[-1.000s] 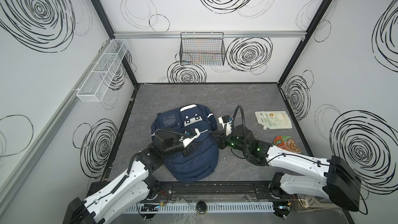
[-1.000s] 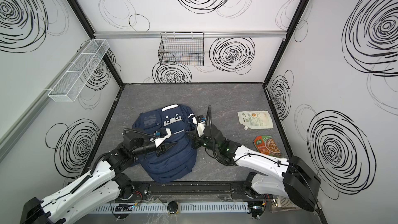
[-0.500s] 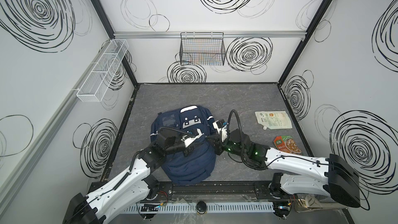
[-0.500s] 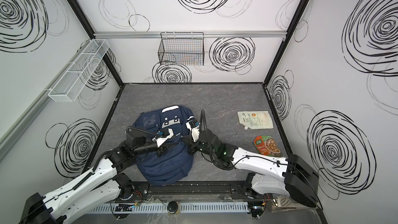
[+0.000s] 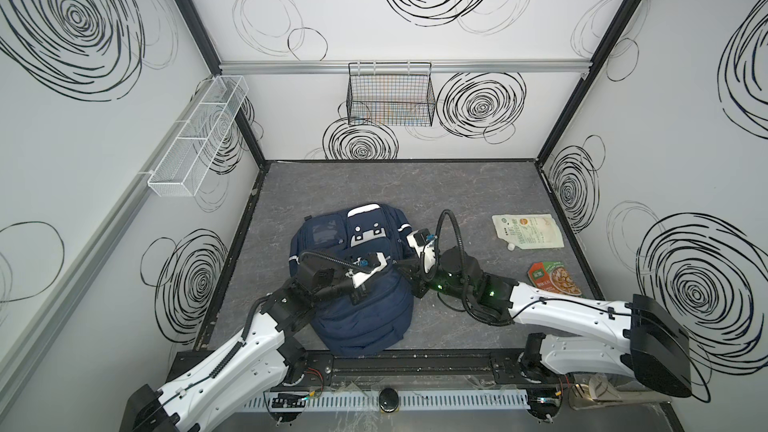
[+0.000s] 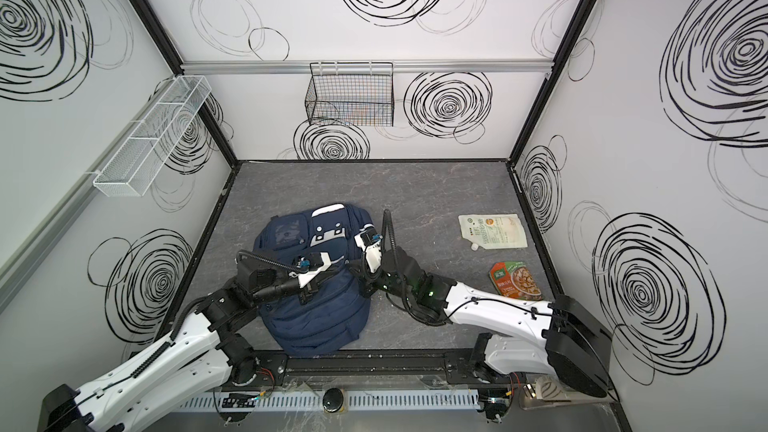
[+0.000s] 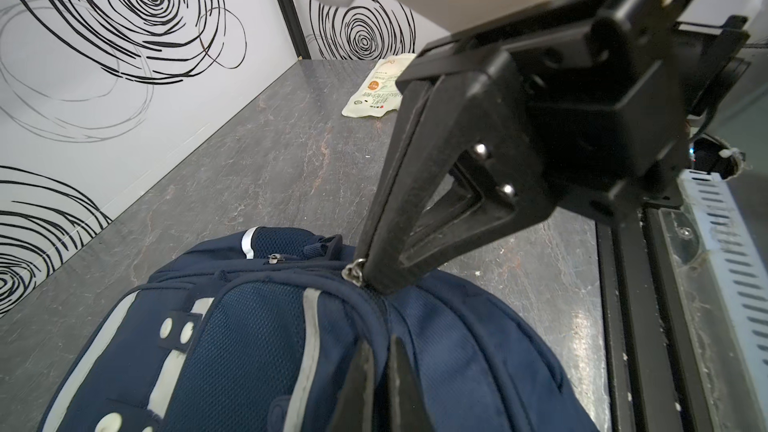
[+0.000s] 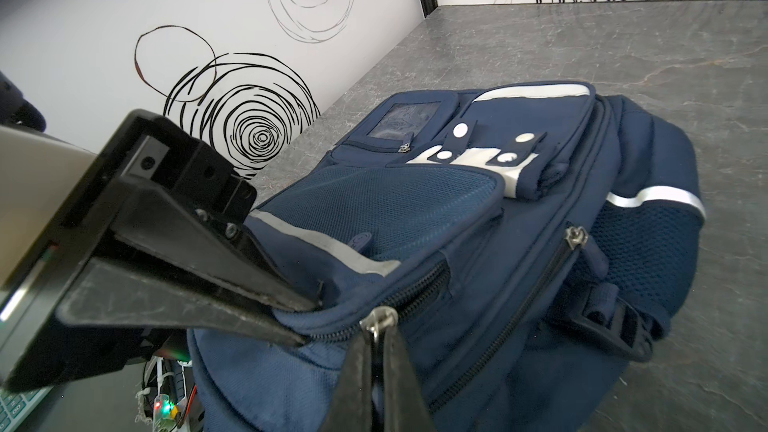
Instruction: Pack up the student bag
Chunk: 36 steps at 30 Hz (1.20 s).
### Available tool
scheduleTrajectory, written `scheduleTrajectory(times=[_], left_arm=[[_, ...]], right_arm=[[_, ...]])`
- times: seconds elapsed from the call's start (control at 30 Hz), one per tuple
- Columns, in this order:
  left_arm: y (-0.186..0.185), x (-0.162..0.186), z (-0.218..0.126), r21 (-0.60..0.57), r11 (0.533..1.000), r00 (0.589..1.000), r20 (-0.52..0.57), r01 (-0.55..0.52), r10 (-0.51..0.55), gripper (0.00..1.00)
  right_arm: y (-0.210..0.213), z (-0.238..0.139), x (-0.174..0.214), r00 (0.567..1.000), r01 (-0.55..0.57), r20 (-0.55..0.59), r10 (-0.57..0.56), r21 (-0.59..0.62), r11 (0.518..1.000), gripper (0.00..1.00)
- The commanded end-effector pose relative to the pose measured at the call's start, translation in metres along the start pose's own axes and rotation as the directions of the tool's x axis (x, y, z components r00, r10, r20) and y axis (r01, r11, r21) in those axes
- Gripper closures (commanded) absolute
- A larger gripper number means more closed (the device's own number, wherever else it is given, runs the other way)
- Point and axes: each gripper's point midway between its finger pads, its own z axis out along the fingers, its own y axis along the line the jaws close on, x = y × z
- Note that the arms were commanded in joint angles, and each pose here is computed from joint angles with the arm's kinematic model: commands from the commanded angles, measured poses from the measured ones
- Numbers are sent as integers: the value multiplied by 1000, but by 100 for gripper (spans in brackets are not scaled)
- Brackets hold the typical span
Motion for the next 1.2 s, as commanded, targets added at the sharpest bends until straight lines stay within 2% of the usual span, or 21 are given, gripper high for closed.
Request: scheduleTrajectory(times=[0.0, 0.13, 0.3, 0.53, 0.9, 1.17], left_arm=[[4, -13, -5, -22, 999, 997, 60, -42, 43, 100], [1, -17, -8, -17, 998, 994, 88, -60, 61, 100], [-9, -24, -11, 28, 996, 989, 127, -87, 82, 100], [-18, -26, -12, 75, 992, 985, 148, -105, 93, 100], [-35, -35, -17, 142, 978, 971, 206, -153, 122, 100], [-13, -42, -13, 36, 988, 973, 183, -152, 144, 100]], right_arm=[[-5, -12, -35, 992, -20, 127, 14, 41, 999, 100], [-29, -15, -30, 991, -62, 126, 52, 76, 995, 100], [-64, -7, -17, 991, -125, 55, 119, 134, 983, 100], [-73, 5, -12, 990, -142, -3, 144, 142, 980, 100], [-107, 13, 0, 987, -143, -41, 157, 231, 962, 100], [-126, 7, -20, 990, -132, -11, 140, 270, 954, 100]])
